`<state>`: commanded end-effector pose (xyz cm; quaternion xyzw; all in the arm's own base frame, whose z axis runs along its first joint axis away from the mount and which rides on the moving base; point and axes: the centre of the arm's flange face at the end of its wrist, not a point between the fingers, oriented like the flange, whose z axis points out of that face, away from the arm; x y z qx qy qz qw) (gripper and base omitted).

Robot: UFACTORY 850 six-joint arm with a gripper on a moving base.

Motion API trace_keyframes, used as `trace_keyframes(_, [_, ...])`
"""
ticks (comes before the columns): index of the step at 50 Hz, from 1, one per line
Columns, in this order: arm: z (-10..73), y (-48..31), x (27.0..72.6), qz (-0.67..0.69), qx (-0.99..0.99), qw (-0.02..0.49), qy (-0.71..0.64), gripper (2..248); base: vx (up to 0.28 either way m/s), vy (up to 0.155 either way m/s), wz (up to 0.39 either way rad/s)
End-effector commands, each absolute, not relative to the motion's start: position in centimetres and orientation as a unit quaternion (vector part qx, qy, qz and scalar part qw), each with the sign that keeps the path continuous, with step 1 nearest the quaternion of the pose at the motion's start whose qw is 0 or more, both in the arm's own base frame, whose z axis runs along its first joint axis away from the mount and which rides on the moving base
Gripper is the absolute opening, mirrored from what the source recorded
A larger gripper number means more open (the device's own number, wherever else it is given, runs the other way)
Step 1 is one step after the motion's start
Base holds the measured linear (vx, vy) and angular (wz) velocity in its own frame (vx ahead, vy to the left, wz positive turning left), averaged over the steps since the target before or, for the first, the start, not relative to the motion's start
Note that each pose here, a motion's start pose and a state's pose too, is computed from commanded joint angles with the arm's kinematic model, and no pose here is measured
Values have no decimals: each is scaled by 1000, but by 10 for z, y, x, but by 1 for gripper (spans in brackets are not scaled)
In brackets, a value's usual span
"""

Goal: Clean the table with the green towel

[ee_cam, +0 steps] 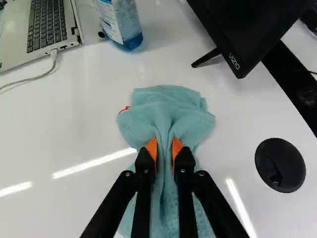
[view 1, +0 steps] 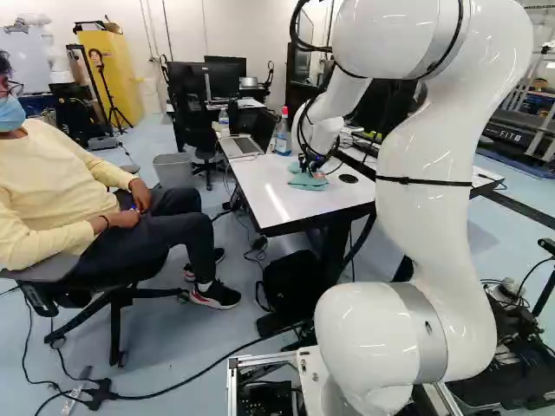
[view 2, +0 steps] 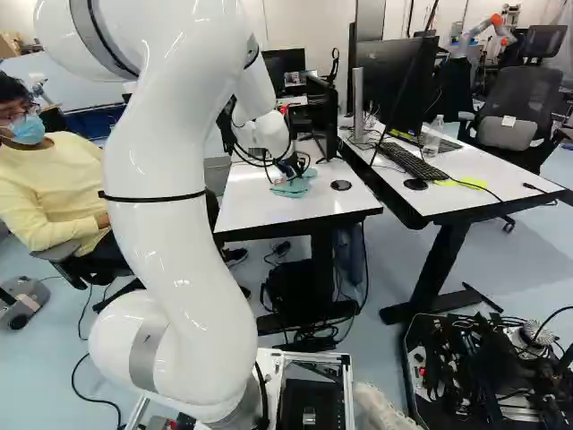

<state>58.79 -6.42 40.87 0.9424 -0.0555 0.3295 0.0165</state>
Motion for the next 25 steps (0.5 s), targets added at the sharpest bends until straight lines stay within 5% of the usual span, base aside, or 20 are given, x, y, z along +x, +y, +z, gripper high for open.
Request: trace_keyframes(25, [407,-63,606,334,941,16,-53,54,0,0,0])
